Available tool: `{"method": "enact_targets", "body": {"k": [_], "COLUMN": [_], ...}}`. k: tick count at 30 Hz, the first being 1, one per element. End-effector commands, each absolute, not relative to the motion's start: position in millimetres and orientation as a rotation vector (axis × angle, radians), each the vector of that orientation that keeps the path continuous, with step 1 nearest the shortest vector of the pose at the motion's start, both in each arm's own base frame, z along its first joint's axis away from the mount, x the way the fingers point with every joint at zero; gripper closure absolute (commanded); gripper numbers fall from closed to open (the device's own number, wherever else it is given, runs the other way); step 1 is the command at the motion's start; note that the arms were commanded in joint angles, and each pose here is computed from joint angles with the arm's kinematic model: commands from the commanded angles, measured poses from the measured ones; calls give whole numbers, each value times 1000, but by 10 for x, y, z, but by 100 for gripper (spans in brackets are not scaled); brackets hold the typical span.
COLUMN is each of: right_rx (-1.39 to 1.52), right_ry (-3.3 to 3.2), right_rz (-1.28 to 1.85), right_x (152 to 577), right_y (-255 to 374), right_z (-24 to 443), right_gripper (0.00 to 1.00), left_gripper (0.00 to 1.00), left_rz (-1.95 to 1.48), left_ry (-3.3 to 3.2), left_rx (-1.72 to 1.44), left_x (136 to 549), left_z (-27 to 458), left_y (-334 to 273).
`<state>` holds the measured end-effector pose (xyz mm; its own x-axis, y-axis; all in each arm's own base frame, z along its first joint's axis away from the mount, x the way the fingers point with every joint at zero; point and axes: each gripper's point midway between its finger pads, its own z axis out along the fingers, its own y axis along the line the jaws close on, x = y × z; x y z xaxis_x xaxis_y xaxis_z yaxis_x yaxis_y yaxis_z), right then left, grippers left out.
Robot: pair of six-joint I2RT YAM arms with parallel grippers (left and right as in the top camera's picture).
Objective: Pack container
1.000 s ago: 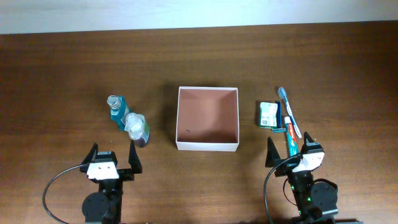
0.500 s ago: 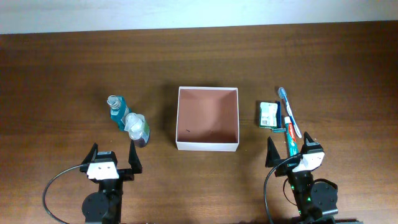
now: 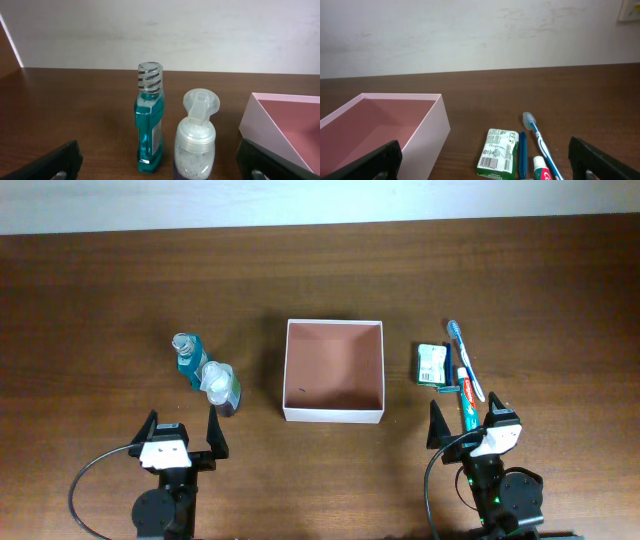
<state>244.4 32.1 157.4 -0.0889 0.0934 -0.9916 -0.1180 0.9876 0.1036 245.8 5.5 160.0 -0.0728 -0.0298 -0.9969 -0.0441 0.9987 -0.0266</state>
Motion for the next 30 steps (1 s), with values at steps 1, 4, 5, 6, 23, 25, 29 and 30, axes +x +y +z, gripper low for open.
{"method": "enact_targets", "body": {"k": [1, 4, 5, 6, 23, 25, 29, 30], "right_rx": [-24, -24, -24, -24, -24, -24, -24, -24], "right_ry": [1651, 1651, 1651, 1651, 1651, 1651, 1651, 1651], "right_rz": [181, 181, 181, 181, 181, 181, 181, 181], "right_x": [2437, 2437, 2437, 2437, 2437, 2437, 2437, 2437], "right_y": [335, 335, 335, 335, 335, 335, 335, 335], "right_z": [1559, 1559, 1559, 1559, 1559, 1559, 1559, 1559], "right_gripper": [2, 2, 2, 1, 2, 2, 2, 2], "left_gripper": [1, 1, 1, 0, 1, 1, 1, 0], "left_rz": [15, 15, 15, 15, 15, 15, -81, -123], "left_ry": [1641, 1641, 1641, 1641, 1641, 1641, 1629, 1633], "left_rx": [-81, -81, -81, -81, -81, -81, -11, 27], "left_x": [2457, 2457, 2457, 2457, 2457, 2457, 2461, 2454], "left_z": [1580, 1580, 1580, 1580, 1580, 1580, 1618, 1610], "left_y": [89, 89, 89, 89, 89, 89, -92, -178]}}
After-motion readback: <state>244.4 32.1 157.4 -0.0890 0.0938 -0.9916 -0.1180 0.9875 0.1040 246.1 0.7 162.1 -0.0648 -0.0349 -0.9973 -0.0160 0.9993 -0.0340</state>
